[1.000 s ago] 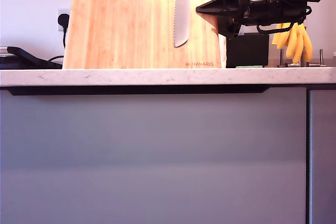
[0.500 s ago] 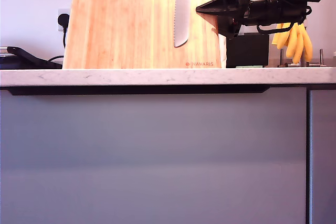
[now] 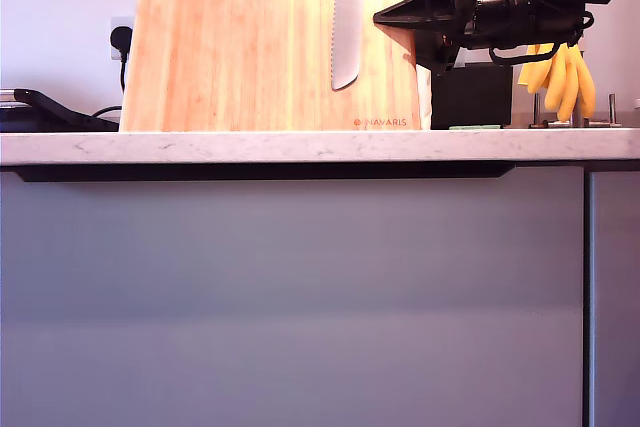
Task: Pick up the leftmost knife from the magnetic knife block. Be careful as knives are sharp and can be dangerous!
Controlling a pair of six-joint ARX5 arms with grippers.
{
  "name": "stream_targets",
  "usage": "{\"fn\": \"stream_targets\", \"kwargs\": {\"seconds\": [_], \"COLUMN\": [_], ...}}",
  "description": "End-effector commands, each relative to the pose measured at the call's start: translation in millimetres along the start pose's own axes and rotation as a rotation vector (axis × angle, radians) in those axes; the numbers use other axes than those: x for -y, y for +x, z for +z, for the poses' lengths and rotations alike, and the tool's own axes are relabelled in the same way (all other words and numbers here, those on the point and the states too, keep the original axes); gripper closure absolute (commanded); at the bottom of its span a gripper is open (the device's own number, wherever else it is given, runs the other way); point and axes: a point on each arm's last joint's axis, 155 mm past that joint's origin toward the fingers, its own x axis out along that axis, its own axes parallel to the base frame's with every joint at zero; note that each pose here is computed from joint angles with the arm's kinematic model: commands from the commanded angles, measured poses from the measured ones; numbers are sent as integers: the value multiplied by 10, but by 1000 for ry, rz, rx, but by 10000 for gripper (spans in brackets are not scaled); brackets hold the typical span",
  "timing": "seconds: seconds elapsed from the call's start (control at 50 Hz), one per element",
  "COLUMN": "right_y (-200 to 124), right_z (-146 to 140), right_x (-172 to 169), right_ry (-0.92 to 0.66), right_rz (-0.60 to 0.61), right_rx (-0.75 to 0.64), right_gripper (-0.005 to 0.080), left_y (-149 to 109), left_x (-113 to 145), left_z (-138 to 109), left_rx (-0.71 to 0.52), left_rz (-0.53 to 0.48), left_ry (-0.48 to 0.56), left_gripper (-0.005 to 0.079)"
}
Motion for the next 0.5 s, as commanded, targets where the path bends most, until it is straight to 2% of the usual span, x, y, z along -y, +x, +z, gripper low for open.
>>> {"fn": "stream_targets", "kwargs": {"seconds": [0.0,0.12,0.24,0.48], "right_y": [62,62,65,65], "right_z": [-216,-219,-223,-223], "right_x": [67,88,110,111], "right_ry": [52,52,51,51], "right_rz": [8,-4,-16,-17], "right_rx": [-13,-15,-16,-17], "right_gripper": [763,763,763,763], "left_y": [36,34,34,-25], "left_x": [-67,-68,-68,-125], "left_z": [-52,-45,-47,-41], "left_rx": [-4,-2,-2,-2], "left_rz": [-4,-5,-5,11], "left_ry": [5,8,3,-109], "left_gripper": [657,767,765,766]}}
